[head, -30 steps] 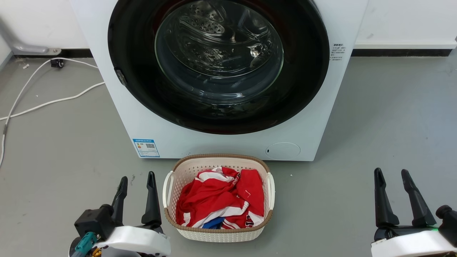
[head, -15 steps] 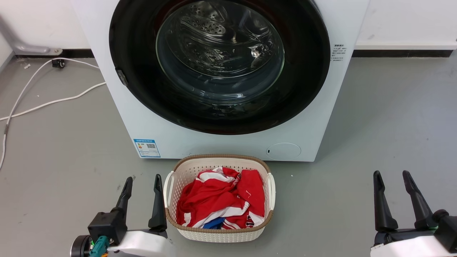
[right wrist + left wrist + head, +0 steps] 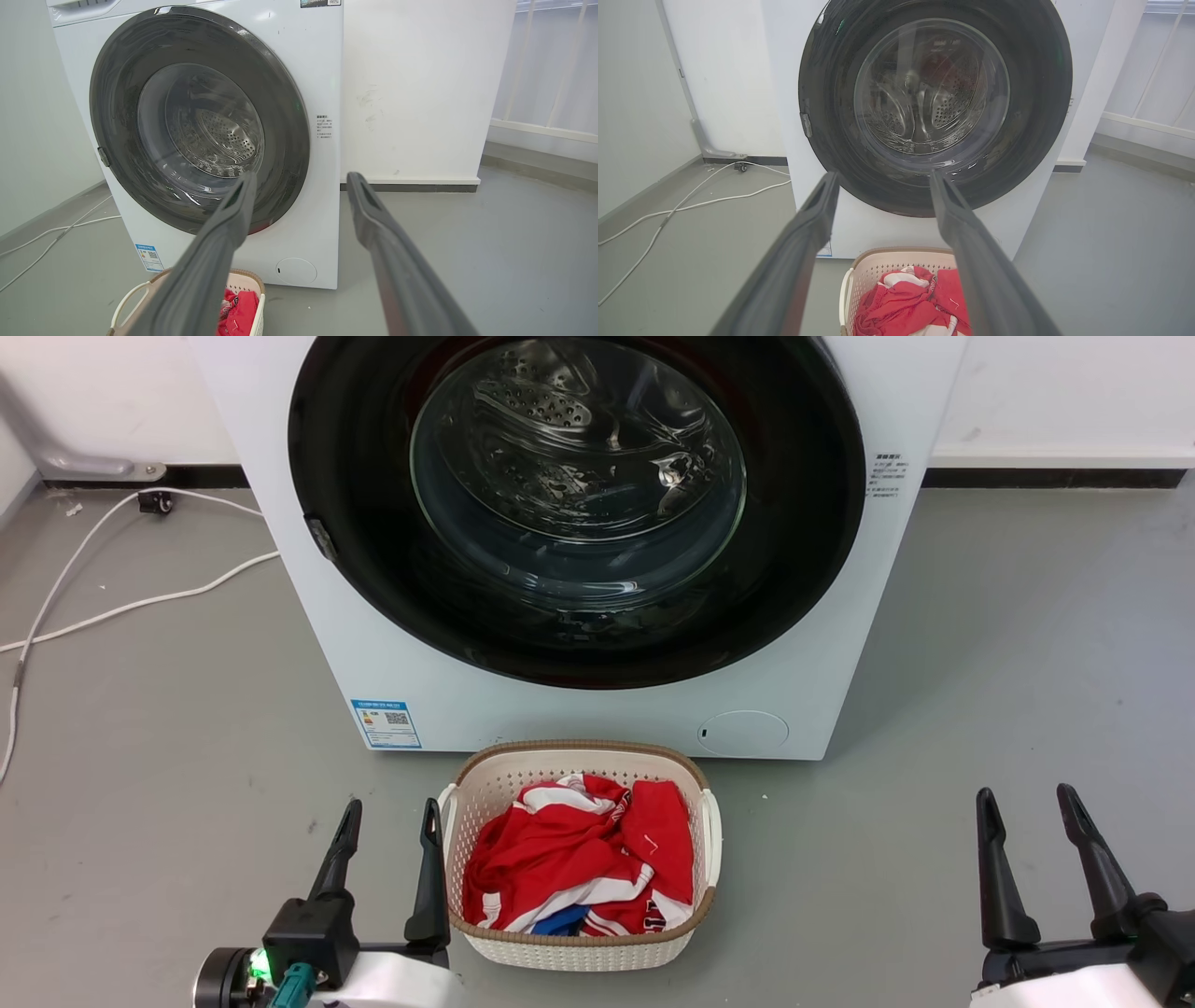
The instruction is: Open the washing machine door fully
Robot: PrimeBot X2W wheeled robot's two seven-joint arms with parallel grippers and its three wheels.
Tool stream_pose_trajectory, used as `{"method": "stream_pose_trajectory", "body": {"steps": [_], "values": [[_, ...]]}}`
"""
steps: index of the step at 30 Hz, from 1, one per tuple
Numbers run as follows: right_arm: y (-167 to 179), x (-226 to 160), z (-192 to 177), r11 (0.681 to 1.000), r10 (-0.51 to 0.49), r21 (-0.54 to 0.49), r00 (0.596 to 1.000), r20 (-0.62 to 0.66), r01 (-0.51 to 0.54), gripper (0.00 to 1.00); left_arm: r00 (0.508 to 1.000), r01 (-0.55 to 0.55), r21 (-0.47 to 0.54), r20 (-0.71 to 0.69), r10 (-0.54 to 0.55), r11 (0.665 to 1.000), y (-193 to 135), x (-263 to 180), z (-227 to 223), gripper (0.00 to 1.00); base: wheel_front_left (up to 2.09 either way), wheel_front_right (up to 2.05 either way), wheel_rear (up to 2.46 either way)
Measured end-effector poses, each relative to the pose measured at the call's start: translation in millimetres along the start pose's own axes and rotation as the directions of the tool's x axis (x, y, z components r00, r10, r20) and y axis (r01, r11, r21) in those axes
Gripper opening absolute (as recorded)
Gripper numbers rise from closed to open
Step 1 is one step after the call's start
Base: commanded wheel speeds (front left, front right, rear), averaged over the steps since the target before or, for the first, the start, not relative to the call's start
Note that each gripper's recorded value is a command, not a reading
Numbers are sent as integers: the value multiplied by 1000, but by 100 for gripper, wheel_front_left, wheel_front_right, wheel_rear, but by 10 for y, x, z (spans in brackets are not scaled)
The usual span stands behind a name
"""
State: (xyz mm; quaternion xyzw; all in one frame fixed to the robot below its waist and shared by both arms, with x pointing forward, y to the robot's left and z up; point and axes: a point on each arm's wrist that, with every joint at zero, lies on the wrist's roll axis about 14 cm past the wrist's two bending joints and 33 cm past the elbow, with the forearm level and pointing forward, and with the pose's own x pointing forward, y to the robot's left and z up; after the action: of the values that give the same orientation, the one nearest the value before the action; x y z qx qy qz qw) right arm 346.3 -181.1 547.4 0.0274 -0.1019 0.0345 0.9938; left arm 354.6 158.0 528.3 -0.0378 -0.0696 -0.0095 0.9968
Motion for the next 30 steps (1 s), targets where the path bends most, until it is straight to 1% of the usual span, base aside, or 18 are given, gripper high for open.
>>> {"method": "stream_pose_trajectory", "body": {"steps": [9, 17, 30], "values": [[15, -17, 24, 999, 10, -39, 1000, 13, -10, 100, 1000, 8, 53, 2, -8, 999, -21, -38, -21, 100, 0, 0, 0], [-2, -26, 10, 1000, 1, -13, 1000, 10, -1, 100, 1000, 4, 40, -14, -4, 999, -11, -51, -73, 100, 0, 0, 0], [-3, -34, -20, 1000, -2, 1, 1000, 2, 2, 100, 1000, -1, 37, -23, 2, 999, 6, -62, -98, 100, 0, 0, 0]]}}
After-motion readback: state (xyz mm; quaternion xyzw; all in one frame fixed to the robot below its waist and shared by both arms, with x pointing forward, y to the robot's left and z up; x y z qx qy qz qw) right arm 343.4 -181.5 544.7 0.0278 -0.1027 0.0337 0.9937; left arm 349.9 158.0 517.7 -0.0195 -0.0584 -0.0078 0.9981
